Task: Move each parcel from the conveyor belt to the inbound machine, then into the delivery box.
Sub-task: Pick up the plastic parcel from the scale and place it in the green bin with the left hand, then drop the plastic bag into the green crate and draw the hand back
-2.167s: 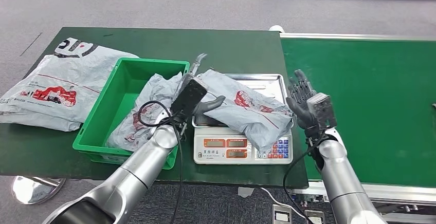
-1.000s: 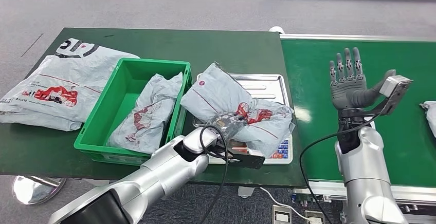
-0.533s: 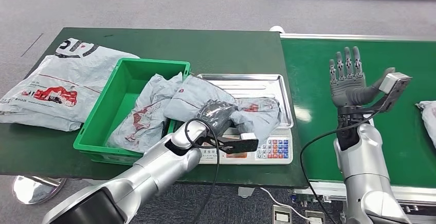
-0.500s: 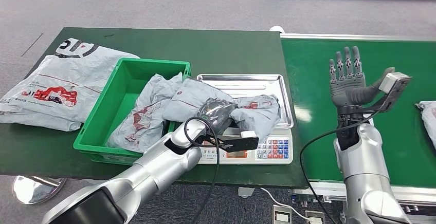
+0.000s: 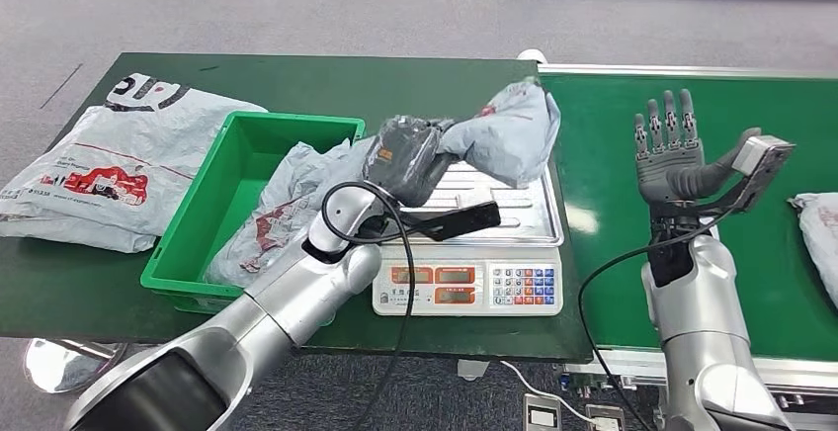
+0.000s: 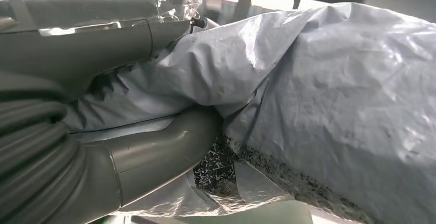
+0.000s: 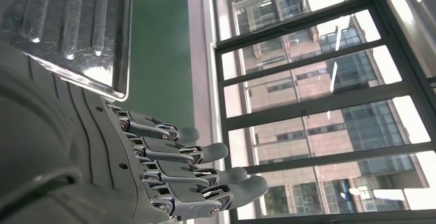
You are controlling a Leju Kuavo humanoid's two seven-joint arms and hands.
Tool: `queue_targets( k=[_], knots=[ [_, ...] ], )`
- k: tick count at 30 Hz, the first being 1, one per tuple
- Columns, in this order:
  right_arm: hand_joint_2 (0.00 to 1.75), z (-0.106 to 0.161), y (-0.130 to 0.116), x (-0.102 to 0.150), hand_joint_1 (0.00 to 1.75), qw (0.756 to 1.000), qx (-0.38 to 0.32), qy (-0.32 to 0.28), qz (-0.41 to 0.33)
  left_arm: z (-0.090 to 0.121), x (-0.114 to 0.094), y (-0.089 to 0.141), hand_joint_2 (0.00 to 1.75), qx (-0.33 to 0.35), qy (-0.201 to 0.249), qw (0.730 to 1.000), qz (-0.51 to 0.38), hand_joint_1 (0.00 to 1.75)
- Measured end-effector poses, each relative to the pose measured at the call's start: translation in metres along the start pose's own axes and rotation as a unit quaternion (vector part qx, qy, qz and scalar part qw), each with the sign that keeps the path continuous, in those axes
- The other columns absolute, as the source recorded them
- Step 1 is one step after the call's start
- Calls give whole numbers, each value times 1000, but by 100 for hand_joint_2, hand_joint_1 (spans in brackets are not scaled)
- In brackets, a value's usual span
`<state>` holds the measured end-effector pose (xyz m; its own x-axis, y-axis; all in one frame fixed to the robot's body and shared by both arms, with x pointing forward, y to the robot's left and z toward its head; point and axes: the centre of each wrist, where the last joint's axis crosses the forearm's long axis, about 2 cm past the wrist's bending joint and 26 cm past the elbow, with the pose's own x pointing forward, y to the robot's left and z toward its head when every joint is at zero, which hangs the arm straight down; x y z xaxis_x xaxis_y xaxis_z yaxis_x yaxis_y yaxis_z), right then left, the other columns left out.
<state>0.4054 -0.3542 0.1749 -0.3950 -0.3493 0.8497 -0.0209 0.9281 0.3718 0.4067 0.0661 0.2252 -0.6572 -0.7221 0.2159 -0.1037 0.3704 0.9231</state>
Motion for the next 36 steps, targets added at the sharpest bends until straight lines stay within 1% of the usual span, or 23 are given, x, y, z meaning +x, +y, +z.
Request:
queue_targets(
  k=[2, 6, 10, 12, 14, 16, 19, 24, 27, 31, 35, 36],
  knots=[
    [0, 3, -1, -1, 0, 1000, -5, 6, 3, -3, -2, 9, 175, 23, 7, 999, -35, 175],
    [0, 9, -3, -2, 0, 1000, -11, 18, 15, -2, -13, 15, 175, 65, 47, 986, -146, 175],
    [0, 12, -4, -3, 0, 1000, -11, 21, 20, 3, -26, 15, 175, 67, 67, 979, -181, 175],
    [0, 13, -3, -3, 0, 999, -9, 23, 24, 6, -33, 13, 175, 51, 97, 972, -209, 175],
    [0, 13, -2, -4, 0, 999, -6, 26, 31, 11, -45, 9, 175, 27, 143, 960, -240, 175],
    [0, 13, -1, -5, 0, 999, -3, 28, 39, 20, -61, 5, 175, -2, 182, 949, -258, 175],
    [0, 13, -1, -5, 0, 998, 2, 32, 50, 38, -89, 0, 175, -54, 225, 936, -264, 175],
    [0, 9, 0, -4, 0, 997, 11, 39, 58, 63, -125, -3, 175, -116, 308, 904, -275, 175],
    [0, 7, -1, -5, 0, 997, 13, 42, 61, 72, -139, -2, 175, -131, 337, 890, -277, 175],
    [0, 7, -1, -7, 0, 997, 18, 48, 62, 79, -148, -1, 175, -140, 360, 880, -277, 175],
    [0, 8, -1, -9, 0, 995, 24, 58, 75, 85, -155, -1, 175, -161, 395, 857, -288, 1],
    [0, 8, -1, -9, 0, 995, 24, 61, 80, 86, -157, -1, 175, -163, 398, 856, -287, 0]
  ],
)
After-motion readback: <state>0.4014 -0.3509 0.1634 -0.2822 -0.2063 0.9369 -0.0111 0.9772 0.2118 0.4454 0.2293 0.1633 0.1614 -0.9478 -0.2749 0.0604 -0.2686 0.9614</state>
